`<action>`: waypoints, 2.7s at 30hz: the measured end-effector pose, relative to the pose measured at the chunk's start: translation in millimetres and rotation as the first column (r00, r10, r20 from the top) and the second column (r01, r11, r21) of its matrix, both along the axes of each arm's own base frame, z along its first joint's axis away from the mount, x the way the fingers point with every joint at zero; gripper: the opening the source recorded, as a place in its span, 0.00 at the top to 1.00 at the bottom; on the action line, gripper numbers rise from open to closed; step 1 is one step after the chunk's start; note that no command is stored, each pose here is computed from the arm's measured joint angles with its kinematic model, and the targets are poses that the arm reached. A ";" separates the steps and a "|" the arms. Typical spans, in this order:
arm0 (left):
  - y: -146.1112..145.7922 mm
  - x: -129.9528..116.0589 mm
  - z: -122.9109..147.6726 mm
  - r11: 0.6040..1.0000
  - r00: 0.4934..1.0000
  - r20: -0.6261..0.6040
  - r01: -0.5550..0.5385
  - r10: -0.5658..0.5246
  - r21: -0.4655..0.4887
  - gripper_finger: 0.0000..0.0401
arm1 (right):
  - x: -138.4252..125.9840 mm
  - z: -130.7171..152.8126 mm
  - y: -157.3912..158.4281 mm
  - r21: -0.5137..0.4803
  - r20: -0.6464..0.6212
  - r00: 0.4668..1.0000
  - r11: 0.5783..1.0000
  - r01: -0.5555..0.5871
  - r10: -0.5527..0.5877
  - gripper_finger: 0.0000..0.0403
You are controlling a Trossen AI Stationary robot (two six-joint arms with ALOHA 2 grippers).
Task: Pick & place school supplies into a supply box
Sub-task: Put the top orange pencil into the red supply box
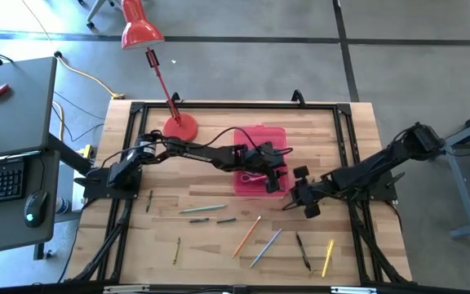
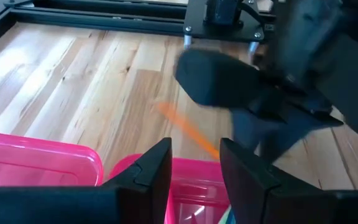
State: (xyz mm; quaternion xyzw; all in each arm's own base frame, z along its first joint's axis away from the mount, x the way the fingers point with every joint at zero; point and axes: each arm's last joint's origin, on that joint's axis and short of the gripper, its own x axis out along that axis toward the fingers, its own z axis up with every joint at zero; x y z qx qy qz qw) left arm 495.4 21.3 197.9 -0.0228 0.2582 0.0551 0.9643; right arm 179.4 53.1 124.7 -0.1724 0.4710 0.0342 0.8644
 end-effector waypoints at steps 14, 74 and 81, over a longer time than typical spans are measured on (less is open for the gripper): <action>0.0 -0.1 -0.1 1.000 1.000 0.000 -0.001 0.001 0.000 0.59 | -3.9 17.7 -17.1 -0.097 0.073 0.996 0.994 0.059 -0.052 0.74; -0.3 -1.1 -2.1 0.999 0.999 -0.024 0.027 -0.026 0.041 0.59 | 0.4 -9.6 -51.3 0.125 -0.182 0.983 0.992 0.024 -0.001 0.99; -0.3 -0.9 -1.8 0.999 1.000 -0.020 0.025 -0.024 0.038 0.59 | 0.0 -9.4 -32.9 0.152 -0.173 0.977 0.983 -0.099 0.125 0.98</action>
